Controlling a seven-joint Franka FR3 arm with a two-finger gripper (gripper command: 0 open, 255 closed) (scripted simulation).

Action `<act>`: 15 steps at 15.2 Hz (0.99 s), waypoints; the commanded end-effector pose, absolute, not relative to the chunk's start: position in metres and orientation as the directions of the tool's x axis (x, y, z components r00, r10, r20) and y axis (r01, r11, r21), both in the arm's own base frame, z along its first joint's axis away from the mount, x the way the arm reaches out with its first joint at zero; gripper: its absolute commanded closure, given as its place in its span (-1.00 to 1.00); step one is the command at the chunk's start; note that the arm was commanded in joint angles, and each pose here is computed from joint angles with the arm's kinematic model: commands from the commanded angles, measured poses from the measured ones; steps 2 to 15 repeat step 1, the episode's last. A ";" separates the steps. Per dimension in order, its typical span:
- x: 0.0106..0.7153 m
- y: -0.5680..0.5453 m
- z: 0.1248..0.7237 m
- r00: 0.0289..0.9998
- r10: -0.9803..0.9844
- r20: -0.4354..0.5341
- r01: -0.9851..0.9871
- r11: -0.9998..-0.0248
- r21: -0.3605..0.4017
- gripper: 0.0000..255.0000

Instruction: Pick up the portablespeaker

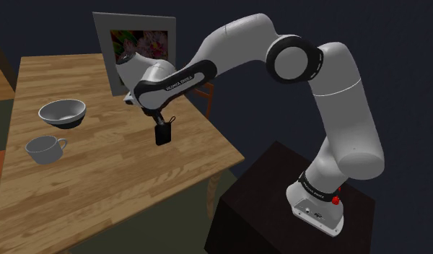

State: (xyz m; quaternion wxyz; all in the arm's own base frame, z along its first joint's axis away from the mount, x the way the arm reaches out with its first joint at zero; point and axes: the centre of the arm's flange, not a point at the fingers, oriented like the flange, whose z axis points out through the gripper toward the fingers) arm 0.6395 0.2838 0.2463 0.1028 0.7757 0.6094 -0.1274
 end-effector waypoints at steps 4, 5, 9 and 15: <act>0.639 0.284 0.249 0.225 0.919 -0.323 0.972 -0.236 0.004 1.00; 0.639 0.284 0.249 0.225 0.919 -0.323 0.972 -0.236 0.004 1.00; 0.639 0.284 0.249 0.225 0.919 -0.323 0.972 -0.236 0.004 1.00; 0.639 0.284 0.249 0.225 0.919 -0.323 0.972 -0.236 0.004 1.00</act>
